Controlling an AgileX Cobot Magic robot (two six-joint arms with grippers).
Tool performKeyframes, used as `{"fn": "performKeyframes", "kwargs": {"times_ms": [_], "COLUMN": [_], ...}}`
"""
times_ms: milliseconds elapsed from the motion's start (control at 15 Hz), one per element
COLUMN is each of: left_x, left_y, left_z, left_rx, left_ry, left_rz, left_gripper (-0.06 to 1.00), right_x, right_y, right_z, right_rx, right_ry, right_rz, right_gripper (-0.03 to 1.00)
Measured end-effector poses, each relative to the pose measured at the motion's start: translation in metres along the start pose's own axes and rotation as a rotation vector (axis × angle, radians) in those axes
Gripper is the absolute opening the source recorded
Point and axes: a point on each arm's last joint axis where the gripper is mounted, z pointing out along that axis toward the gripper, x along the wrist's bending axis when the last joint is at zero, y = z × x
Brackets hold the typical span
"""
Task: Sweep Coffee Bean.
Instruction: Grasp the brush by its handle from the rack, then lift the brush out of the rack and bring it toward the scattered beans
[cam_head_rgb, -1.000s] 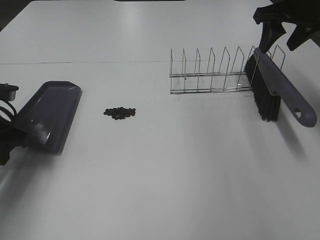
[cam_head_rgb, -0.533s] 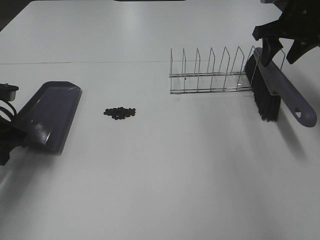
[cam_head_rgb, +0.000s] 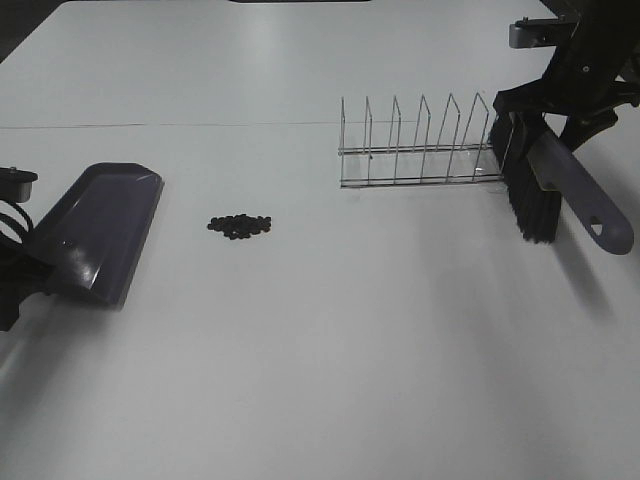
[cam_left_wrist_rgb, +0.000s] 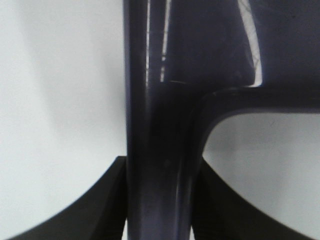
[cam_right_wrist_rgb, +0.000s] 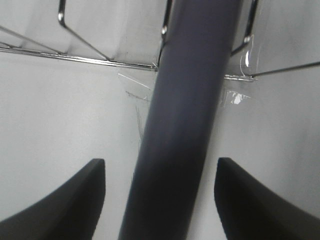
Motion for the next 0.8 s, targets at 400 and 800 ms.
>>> {"fn": "performKeyframes", "kwargs": {"times_ms": [400, 800], "left_x": [0.0000, 0.0000], "left_y": [0.0000, 0.0000], "left_z": [0.0000, 0.0000], "left_rx": [0.000, 0.000], "left_ry": [0.000, 0.000], "left_rz": [0.000, 0.002], "left_gripper": [0.33, 0.33], "right_x": [-0.0014, -0.0038], "right_y": [-0.0005, -0.0039], "right_z": [0.0043, 0.0036], "right_rx": [0.009, 0.043], "right_ry": [-0.008, -0.010], "right_rz": [0.001, 0.018], "right_gripper": [0.33, 0.32]}}
